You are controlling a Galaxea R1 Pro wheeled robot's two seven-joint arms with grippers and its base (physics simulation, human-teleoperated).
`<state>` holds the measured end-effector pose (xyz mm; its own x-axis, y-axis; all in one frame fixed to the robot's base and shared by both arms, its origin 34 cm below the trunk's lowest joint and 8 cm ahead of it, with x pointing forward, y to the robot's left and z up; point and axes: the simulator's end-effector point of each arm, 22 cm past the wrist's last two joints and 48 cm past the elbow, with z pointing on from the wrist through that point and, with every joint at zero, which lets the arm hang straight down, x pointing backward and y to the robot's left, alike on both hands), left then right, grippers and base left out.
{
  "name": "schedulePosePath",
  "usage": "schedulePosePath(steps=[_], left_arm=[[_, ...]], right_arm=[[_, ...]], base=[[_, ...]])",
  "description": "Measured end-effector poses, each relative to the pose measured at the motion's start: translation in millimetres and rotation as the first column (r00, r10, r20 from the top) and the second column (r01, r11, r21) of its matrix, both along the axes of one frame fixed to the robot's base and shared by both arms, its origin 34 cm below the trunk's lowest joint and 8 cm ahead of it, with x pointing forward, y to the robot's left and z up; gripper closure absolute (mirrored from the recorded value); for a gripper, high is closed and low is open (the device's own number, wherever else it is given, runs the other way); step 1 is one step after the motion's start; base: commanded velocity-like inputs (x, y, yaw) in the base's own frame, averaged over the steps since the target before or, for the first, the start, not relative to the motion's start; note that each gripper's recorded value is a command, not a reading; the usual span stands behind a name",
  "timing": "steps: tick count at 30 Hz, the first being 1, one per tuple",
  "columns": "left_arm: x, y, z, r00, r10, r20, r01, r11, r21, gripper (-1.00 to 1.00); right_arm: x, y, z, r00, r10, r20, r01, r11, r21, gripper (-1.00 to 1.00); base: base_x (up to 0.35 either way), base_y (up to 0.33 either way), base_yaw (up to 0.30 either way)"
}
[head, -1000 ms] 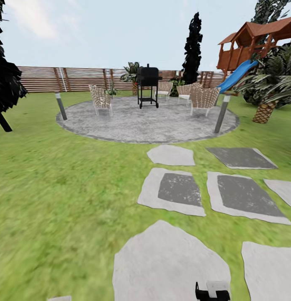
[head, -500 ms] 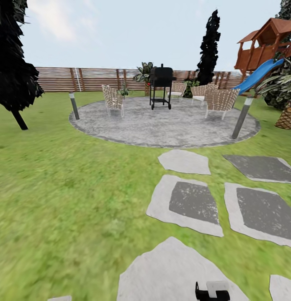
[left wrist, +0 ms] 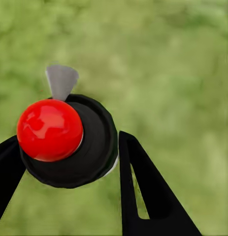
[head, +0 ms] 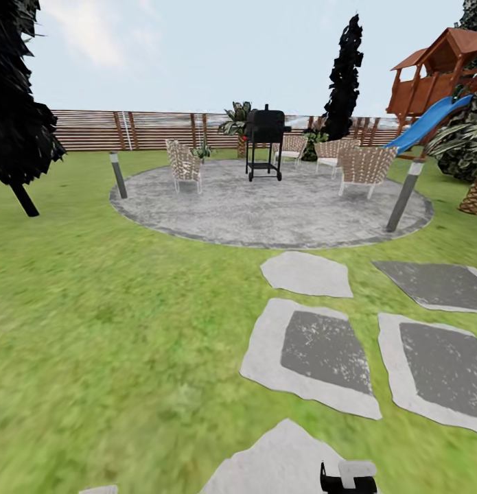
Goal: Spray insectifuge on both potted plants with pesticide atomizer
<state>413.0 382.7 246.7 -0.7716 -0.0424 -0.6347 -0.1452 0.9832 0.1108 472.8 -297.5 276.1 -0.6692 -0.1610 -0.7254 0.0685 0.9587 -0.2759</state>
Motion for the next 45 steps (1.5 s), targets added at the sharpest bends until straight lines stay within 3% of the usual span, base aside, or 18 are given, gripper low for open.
schedulePosePath(steps=[16,29,45], left_arm=[[0.4,0.0,0.1,1.0,0.0,0.001,0.0,1.0,0.0,1.0],[2.5,-1.1,2.1,1.0,-0.001,0.007,0.001,1.0,-0.001,1.0],[3.0,-1.3,2.5,1.0,-0.001,0.009,0.001,1.0,-0.001,1.0]], right_arm=[[0.0,0.1,0.0,1.0,0.001,0.0,-0.001,1.0,0.0,-1.0],[2.2,-0.4,2.8,1.0,-0.001,0.007,0.001,1.0,0.0,-1.0],[2.6,-2.4,3.4,1.0,0.002,0.009,-0.002,1.0,-0.004,-1.0]], base=[[0.34,0.0,0.006],[0.34,-0.001,0.18],[0.318,-0.111,0.006]])
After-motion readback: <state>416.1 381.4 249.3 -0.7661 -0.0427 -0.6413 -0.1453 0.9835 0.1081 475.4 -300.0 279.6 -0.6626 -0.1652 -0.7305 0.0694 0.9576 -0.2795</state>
